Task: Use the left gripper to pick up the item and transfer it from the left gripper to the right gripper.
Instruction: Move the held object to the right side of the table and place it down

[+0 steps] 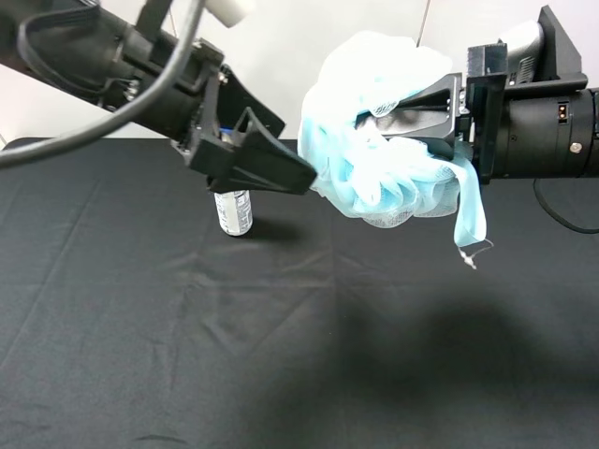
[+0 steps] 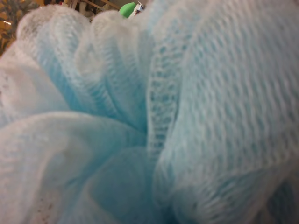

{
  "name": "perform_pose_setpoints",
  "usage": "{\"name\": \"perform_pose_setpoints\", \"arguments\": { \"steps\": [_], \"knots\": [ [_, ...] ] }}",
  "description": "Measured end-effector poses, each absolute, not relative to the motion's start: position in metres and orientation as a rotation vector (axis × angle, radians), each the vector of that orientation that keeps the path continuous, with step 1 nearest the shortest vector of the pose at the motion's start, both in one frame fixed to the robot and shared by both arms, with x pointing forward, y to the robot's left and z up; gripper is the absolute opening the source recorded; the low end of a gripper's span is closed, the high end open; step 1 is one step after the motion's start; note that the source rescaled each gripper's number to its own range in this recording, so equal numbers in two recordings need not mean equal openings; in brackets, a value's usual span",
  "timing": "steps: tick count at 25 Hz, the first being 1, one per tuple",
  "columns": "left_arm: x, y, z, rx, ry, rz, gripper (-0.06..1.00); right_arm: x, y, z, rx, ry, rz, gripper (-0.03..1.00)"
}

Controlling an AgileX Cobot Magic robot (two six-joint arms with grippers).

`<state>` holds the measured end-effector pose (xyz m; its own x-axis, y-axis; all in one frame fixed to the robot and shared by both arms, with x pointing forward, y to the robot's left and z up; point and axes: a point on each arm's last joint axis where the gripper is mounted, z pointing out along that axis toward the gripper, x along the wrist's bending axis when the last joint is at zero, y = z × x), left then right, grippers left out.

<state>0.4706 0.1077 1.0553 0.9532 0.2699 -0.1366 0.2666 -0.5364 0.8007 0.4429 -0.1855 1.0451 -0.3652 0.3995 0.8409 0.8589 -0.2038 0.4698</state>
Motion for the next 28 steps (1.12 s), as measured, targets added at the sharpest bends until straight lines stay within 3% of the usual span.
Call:
{"name": "perform_pose_setpoints", "arguments": {
  "steps": [13, 28],
  "knots": [
    [0.460, 0.140, 1.071, 2.284, 0.479, 0.040, 0.87, 0.443, -0.185, 1.045, -1.472, -1.667, -1.591, 0.00],
    [0.417, 0.194, 1.101, 2.397, 0.768, 0.374, 0.87, 0.443, -0.185, 1.045, -1.472, -1.666, -1.590, 0.00]
  ]
}}
